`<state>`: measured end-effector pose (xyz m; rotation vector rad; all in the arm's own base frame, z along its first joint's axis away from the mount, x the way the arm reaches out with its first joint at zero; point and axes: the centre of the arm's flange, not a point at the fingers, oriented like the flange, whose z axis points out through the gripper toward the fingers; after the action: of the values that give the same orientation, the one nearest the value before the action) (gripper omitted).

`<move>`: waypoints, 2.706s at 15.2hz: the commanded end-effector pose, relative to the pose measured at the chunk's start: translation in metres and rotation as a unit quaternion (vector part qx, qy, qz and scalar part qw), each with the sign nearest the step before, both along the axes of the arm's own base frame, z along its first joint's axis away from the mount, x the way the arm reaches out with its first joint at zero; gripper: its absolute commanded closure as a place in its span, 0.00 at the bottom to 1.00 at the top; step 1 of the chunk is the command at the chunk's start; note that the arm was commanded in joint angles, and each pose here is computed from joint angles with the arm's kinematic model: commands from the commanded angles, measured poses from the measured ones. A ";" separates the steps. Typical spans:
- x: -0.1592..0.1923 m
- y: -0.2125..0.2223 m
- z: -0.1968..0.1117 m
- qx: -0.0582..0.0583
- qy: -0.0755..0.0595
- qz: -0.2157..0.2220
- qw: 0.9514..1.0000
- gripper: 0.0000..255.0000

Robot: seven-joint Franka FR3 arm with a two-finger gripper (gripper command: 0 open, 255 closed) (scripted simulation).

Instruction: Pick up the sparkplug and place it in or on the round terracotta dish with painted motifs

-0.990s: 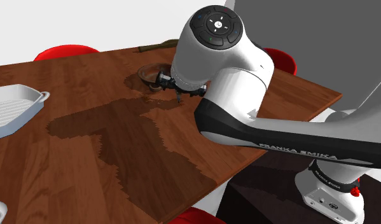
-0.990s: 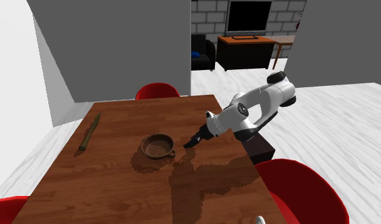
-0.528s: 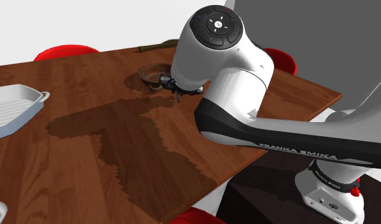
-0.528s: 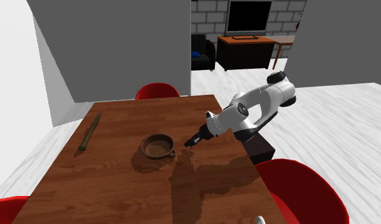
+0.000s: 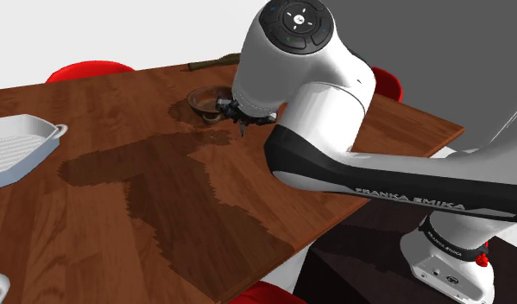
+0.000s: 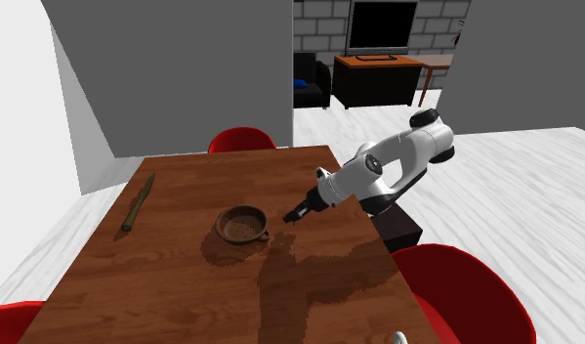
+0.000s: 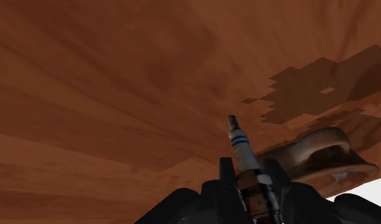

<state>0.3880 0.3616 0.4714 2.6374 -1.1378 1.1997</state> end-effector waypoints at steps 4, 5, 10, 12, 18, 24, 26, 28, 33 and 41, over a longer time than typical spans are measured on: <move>0.000 0.001 0.025 0.000 0.000 0.000 1.000 1.00; 0.000 0.001 0.031 0.000 0.000 0.000 1.000 1.00; 0.000 0.001 0.057 0.000 0.000 0.000 1.000 1.00; 0.000 0.001 0.068 0.000 0.000 0.000 1.000 1.00; 0.000 0.001 0.099 0.000 0.000 0.000 1.000 1.00; 0.052 -0.010 0.108 0.000 0.000 0.000 1.000 1.00; 0.078 -0.016 0.108 0.000 0.000 0.000 1.000 1.00; 0.104 -0.022 0.108 0.000 0.000 0.000 1.000 1.00; 0.168 -0.036 0.108 0.000 0.000 0.000 1.000 1.00; 0.174 -0.038 0.071 0.000 0.000 0.000 1.000 1.00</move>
<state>0.5612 0.3242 0.5480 2.6373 -1.1379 1.1992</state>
